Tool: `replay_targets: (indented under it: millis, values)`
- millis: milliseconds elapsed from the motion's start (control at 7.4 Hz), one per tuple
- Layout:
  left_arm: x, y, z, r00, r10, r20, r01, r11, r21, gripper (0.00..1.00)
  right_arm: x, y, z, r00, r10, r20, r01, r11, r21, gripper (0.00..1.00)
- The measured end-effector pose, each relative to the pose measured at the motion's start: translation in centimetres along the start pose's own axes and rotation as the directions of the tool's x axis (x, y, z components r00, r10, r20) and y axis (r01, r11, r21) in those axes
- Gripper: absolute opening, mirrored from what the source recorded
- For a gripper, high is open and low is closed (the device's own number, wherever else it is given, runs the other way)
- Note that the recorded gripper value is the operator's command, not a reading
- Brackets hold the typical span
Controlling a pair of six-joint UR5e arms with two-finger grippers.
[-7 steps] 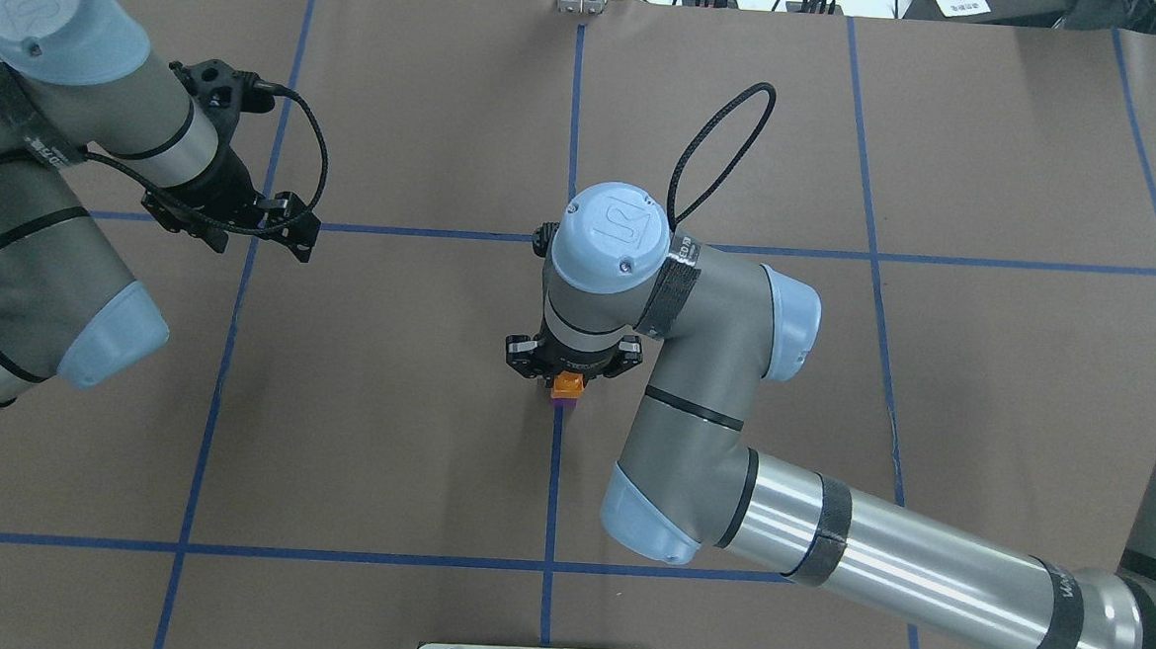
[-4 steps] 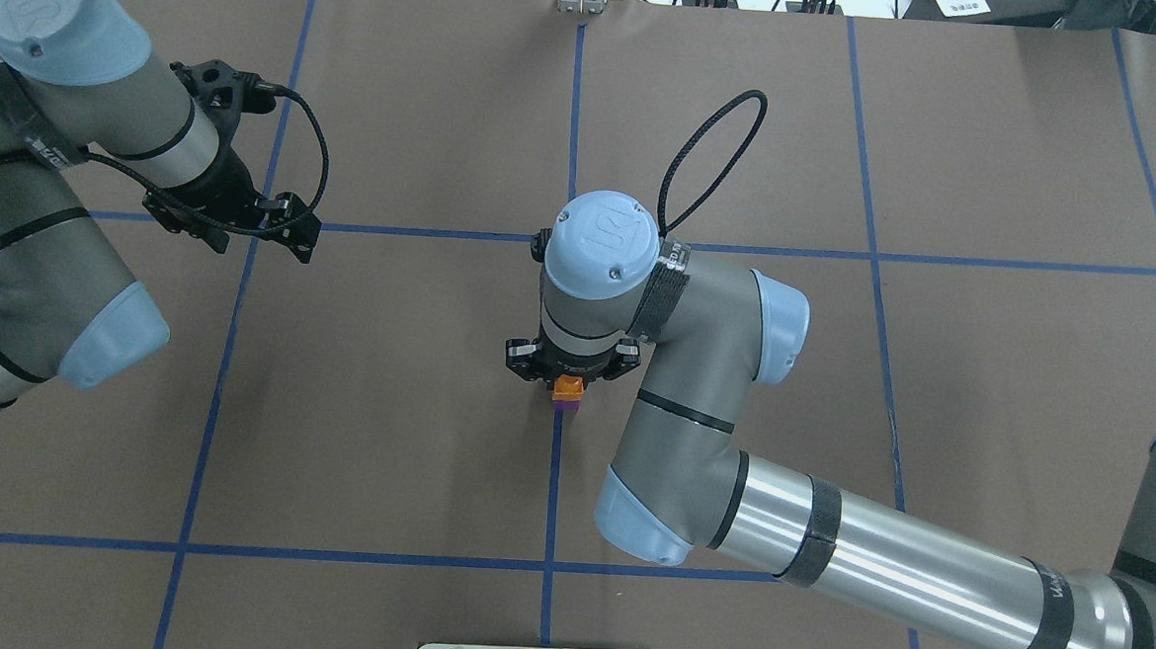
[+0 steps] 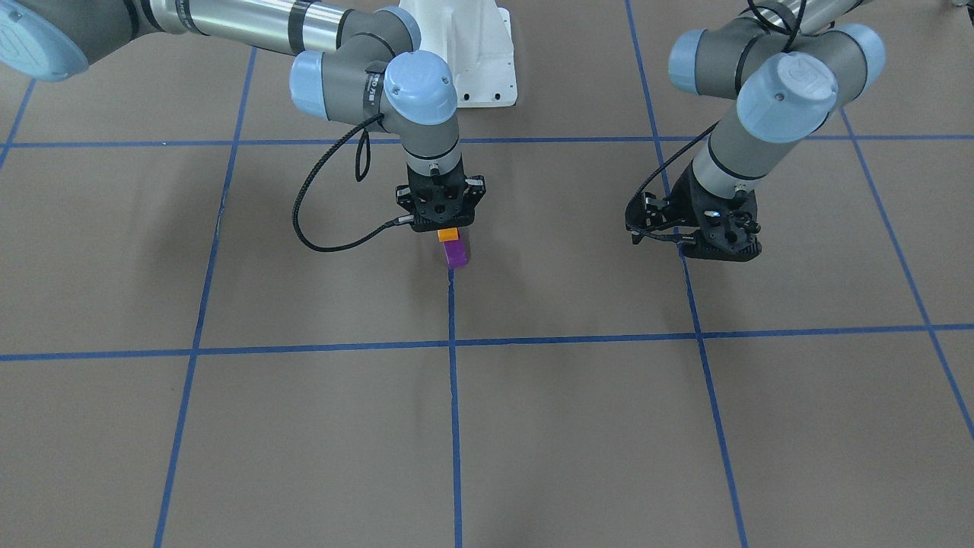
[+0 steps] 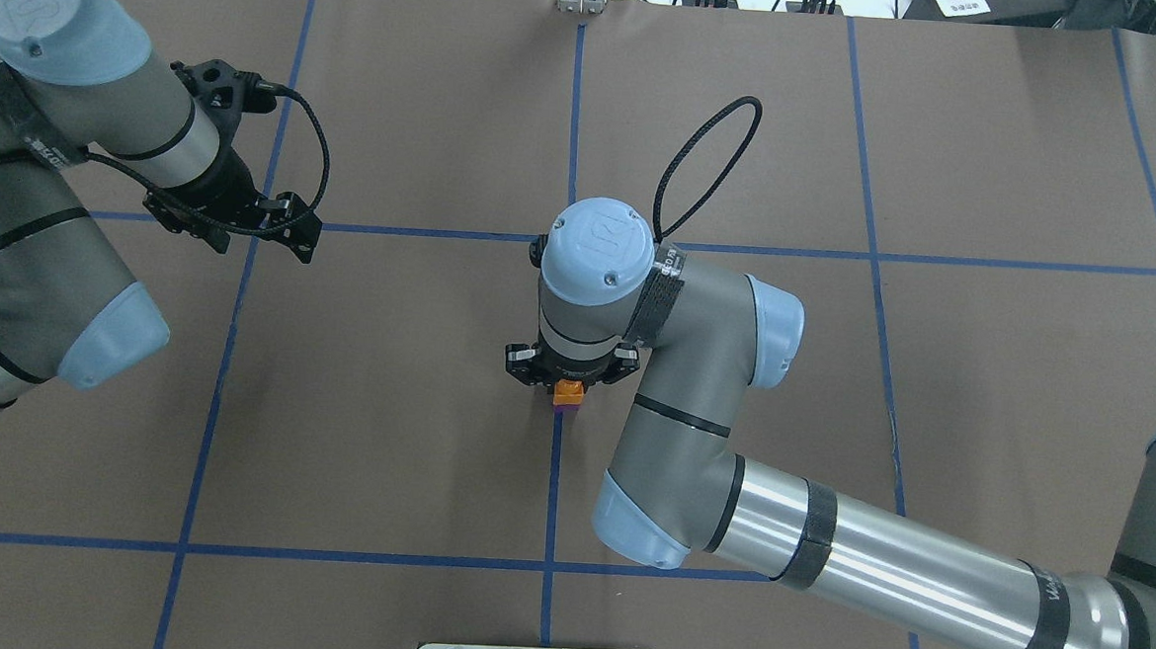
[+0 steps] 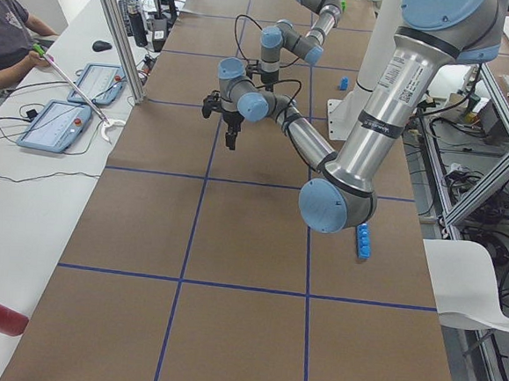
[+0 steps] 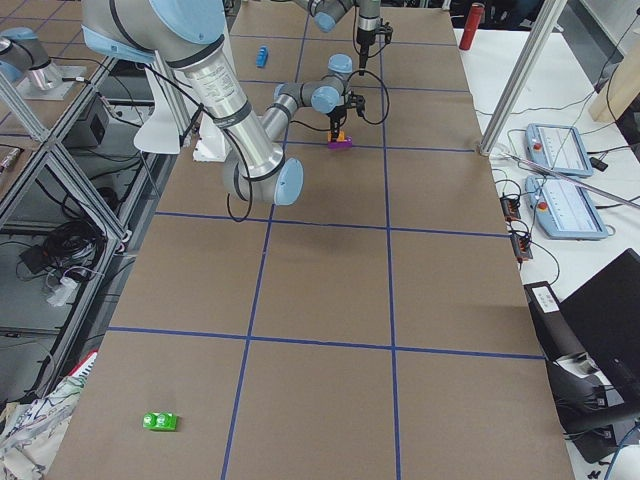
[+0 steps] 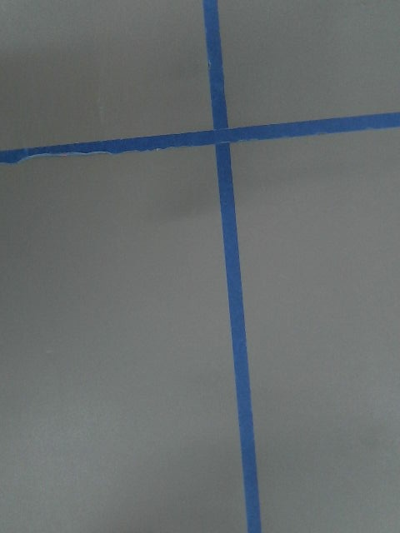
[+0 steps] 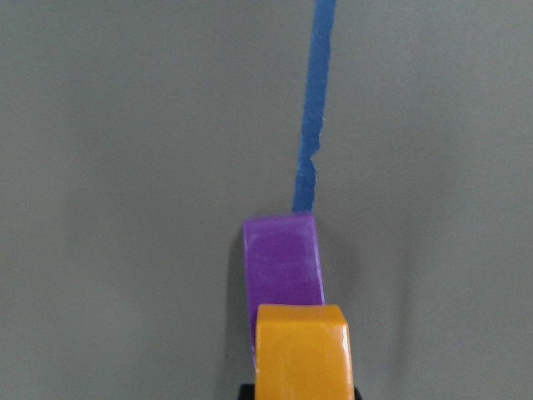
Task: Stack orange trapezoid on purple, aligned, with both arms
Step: 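Lower and align the orange block onto the purple block with the right gripper, then open the right gripper and lift it away while the left arm retracts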
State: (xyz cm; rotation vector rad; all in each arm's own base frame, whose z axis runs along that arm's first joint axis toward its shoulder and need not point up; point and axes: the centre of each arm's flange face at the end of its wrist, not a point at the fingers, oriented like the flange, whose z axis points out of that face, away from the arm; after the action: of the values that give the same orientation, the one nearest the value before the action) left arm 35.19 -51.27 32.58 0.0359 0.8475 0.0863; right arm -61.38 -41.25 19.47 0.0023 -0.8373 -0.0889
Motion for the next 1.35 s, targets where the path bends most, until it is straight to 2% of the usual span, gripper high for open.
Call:
replay_targets:
  millis: [405,541,811,1081,1351]
  values:
    - [0.1,0.1,-0.1,1.0,-0.001,-0.006,0.001,1.0,-0.003,1.0,-0.2,-0.1,-0.7,1.0,-0.002,-0.005,0.002,1.0,0.028,1.0]
    - [0.2,0.1,-0.2,1.0,-0.001,-0.009,0.001,1.0,-0.004,1.0,0.0,-0.6,-2.5,1.0,0.006,0.008,-0.006,0.999,0.033,1.0]
    - [-0.8,0.1,-0.7,1.0,0.003,-0.008,-0.003,1.0,0.002,1.0,2.7,-2.3,-8.6,0.998,0.055,0.027,-0.056,0.998,0.036,1.0]
    - [-5.4,0.1,-2.3,0.999,0.042,0.01,-0.043,0.999,0.023,1.0,11.6,-4.7,-12.2,0.998,0.067,0.007,-0.068,0.997,0.038,1.0]
    - [-12.8,-0.4,-4.4,0.994,0.104,0.027,-0.105,0.994,0.029,1.0,25.1,-7.2,-13.9,0.999,0.031,-0.029,-0.031,0.999,0.017,1.0]
